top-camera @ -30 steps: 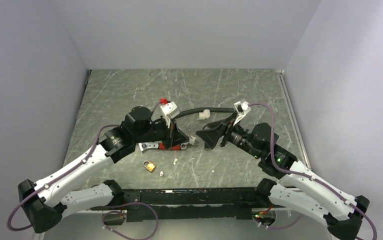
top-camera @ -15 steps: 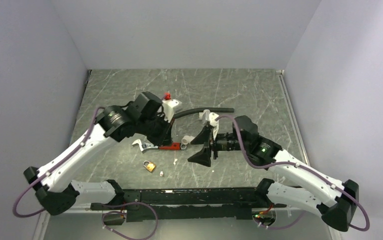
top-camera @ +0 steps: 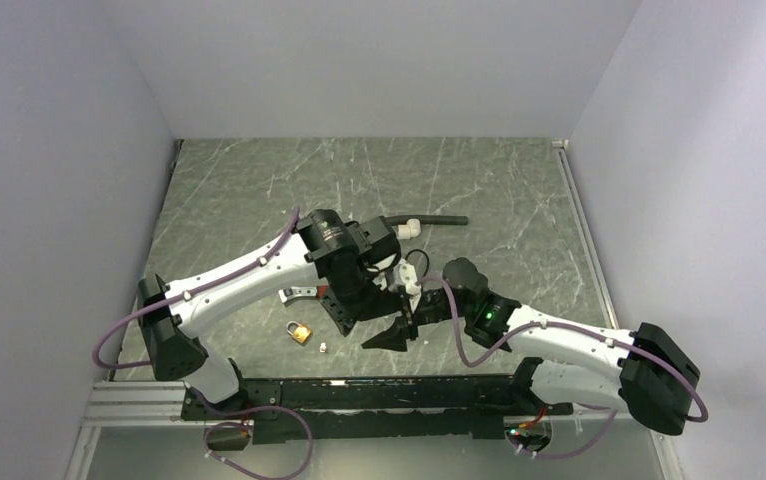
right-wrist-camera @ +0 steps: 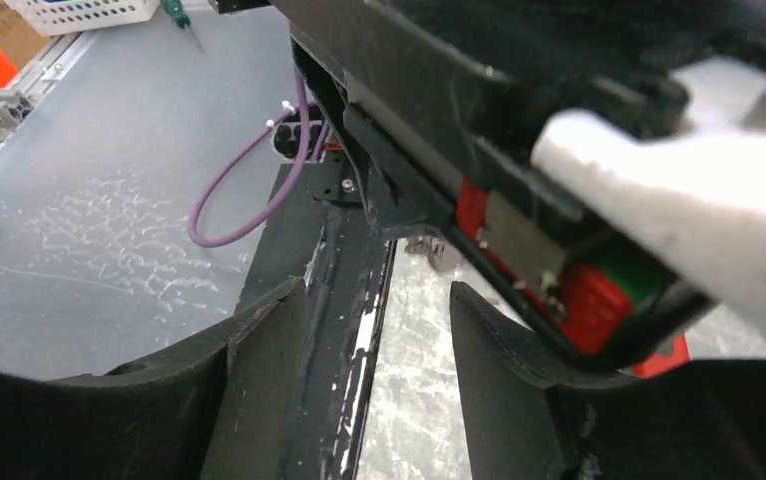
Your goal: Unlock with the key
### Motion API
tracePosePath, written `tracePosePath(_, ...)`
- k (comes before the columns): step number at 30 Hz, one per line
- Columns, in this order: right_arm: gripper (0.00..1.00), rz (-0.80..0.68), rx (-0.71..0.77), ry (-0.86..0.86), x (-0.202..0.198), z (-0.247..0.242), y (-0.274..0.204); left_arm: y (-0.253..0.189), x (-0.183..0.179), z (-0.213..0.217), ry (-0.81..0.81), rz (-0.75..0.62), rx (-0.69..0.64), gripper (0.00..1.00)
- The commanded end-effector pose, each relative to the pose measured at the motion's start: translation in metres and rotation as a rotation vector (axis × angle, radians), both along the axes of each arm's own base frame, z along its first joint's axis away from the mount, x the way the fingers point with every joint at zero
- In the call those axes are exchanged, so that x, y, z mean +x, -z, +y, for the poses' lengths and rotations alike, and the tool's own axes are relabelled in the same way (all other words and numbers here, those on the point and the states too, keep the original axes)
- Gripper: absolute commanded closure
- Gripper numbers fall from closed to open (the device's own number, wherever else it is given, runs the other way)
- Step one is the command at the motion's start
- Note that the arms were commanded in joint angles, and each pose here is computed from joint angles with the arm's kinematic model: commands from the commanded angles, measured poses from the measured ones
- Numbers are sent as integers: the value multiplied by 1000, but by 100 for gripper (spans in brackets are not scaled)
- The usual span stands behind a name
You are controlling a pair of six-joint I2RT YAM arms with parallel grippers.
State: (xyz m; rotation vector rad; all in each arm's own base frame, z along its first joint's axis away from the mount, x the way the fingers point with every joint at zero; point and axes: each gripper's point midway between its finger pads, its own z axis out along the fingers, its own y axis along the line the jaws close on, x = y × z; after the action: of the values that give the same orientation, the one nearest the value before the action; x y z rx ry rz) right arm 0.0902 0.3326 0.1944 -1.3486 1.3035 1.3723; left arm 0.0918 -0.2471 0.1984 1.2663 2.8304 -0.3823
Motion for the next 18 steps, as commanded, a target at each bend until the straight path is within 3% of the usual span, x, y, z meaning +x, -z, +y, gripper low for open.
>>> tracePosePath(1, 44, -102, 124, 72, 9, 8, -21, -19, -20, -10, 112, 16, -89, 100)
tracePosePath(6, 50, -132, 200, 180, 14, 8, -35, -34, -21, -11, 112, -6, -144, 100)
tracePosePath(9, 60, -139, 239, 239, 16, 8, -40, -35, -21, -13, 109, -5, -152, 100)
tracePosePath(18, 69, -150, 194, 215, 2, 25, -38, -29, -17, -13, 115, -11, -122, 100)
